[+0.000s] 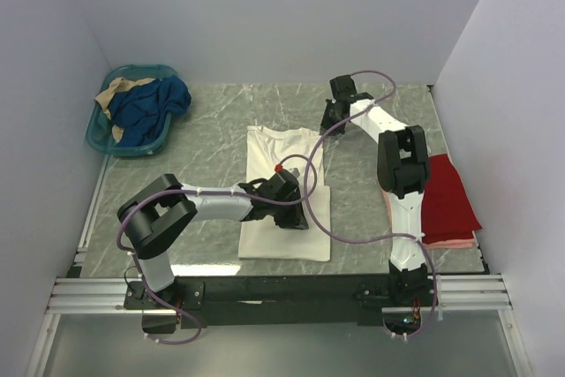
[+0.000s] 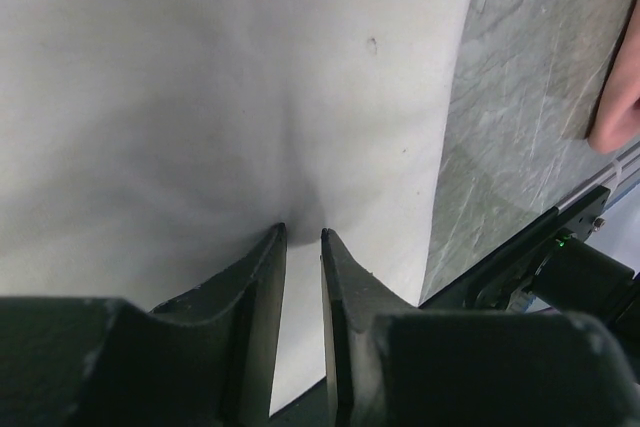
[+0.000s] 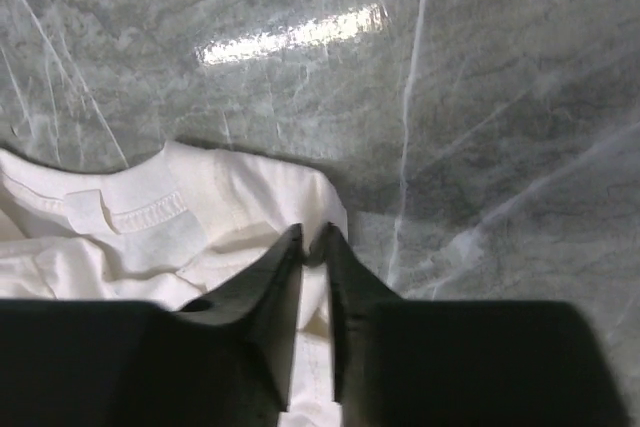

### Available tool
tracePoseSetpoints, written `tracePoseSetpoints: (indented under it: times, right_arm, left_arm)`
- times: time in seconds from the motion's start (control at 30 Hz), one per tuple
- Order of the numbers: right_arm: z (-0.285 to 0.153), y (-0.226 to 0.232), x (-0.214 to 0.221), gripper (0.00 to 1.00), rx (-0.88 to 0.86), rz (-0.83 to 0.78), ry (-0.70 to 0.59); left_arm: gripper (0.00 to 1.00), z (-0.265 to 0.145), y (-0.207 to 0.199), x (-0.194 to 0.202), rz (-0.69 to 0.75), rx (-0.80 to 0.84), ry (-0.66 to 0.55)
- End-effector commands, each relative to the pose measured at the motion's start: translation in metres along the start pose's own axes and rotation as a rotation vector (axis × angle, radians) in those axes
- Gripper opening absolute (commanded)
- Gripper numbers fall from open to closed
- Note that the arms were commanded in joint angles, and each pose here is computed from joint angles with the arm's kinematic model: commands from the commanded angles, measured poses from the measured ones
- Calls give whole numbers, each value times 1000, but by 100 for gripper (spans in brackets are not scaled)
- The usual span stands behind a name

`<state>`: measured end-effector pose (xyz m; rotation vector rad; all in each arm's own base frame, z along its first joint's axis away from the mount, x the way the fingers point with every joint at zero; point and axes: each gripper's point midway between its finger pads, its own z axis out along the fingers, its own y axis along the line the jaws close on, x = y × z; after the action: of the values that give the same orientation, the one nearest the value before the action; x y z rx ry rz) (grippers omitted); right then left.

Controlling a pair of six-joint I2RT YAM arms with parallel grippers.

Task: Fold and stack the t-shirts
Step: Fold the tshirt

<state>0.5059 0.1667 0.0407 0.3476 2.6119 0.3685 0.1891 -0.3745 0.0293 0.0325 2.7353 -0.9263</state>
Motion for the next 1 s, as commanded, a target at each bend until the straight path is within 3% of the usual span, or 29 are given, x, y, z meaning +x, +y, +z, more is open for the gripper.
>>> tracePoseSetpoints:
  times: [0.0,0.03,0.13,0.67,0.77,0.9,0.97]
  right_arm:
    - [2,11,-9,17,-18,-2,-15]
    - [2,11,-12,10,-18,-4,-20]
    - [-4,16,-21,1,-16,-14,-37]
    - [-8,12,-36,1,44,-32,-57]
    - [-7,5,-33,13,69,-36,-53]
    - [-25,2,-39,40,86,-41,-95]
    - [-33,-2,-42,47,105,-39,-110]
  left_arm:
    - [26,4,0,4,3,-3,5]
    - [26,4,1,5,6,-5,7]
    - [26,5,4,8,5,-14,17]
    - [26,3,8,12,4,-14,18]
    - [27,-2,-1,6,14,8,0]
    - [32,-14,-17,-8,46,39,-45]
    - [35,-24,-23,-16,56,51,-78]
